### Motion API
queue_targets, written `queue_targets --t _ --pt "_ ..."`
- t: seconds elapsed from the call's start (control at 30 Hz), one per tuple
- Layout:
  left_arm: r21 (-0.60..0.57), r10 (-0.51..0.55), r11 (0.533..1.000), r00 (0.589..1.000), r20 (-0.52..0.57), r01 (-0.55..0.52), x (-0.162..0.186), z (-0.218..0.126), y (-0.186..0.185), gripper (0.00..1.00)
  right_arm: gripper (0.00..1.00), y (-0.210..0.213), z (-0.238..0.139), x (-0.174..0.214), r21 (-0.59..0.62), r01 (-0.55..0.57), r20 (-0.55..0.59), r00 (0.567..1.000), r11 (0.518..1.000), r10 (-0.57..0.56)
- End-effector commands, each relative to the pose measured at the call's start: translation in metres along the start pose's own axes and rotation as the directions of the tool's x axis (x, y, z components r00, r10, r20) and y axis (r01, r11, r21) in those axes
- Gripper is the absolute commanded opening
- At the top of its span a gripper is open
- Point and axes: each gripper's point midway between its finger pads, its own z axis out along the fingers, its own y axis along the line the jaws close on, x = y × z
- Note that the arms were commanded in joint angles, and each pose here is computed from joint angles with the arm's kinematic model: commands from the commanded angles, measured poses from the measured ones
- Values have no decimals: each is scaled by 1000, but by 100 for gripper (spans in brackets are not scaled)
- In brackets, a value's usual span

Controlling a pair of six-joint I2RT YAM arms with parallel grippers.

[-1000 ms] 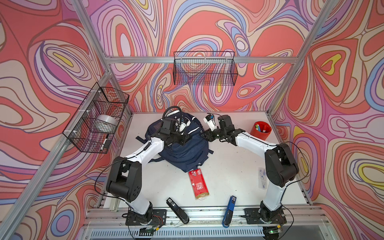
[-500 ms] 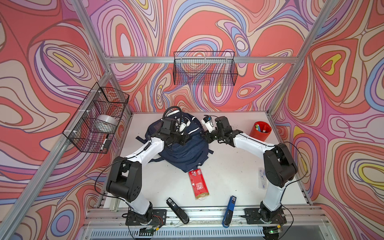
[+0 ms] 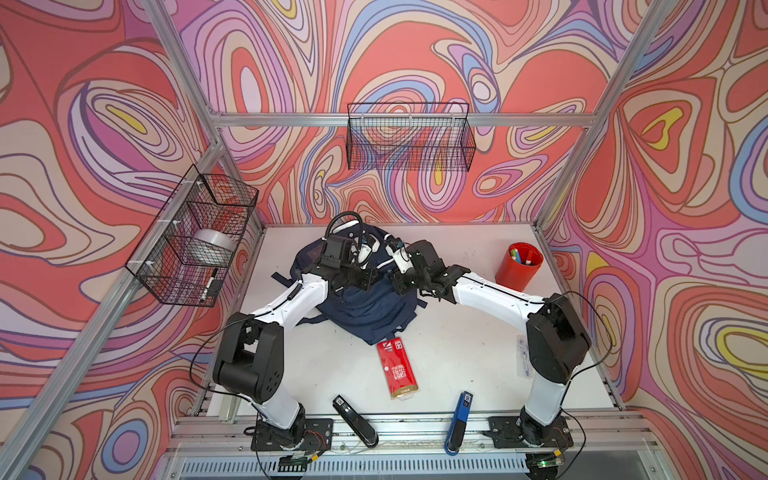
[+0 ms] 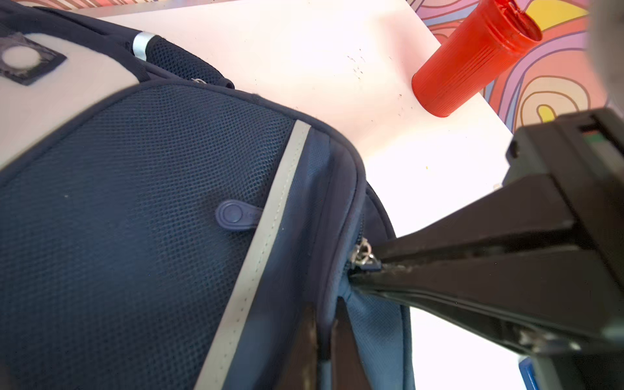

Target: Pack the student bag

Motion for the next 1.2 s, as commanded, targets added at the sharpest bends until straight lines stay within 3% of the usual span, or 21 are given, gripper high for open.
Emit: queue_targets --t 0.0,0.03,0.07,0.13,0.2,0.43,0.6,0.8,1.0,1.03,1.17 --pt "45 44 998 997 65 -47 -31 -11 -19 16 0 16 8 0 -76 -47 14 999 996 48" --pt "18 62 998 997 56 -63 -32 -17 -18 38 0 6 6 0 -68 -69 12 997 995 70" --pt "-13 70 998 997 23 -69 -28 -24 -17 53 0 -2 3 0 -58 -80 16 997 995 81" --pt "-81 102 992 995 15 -101 -30 -43 -15 72 0 -14 -2 2 -32 -70 15 997 997 70" --pt "-152 143 978 990 -2 -142 -29 -63 -12 80 0 -20 -3 2 -51 -68 5 998 996 68" --pt "-190 258 927 919 -299 -323 33 -103 -12 69 0 -43 -4 -9 -100 -76 17 997 992 78" --pt "-199 450 827 831 -328 -526 48 -108 -1 65 0 -46 1 -12 -128 -53 12 998 990 55" --pt "-243 573 711 744 -343 -660 43 -104 15 66 0 -49 5 -11 -162 -36 9 999 986 39" --pt "-257 607 676 720 -337 -690 32 -96 26 58 0 -46 8 -11 -201 -28 15 999 979 32" --pt "-243 628 649 688 -364 -721 37 -93 30 58 0 -46 9 -11 -205 -31 14 999 978 35" --pt "-137 672 613 605 -427 -778 57 -88 32 50 0 -50 12 -10 -207 -33 8 999 978 36"
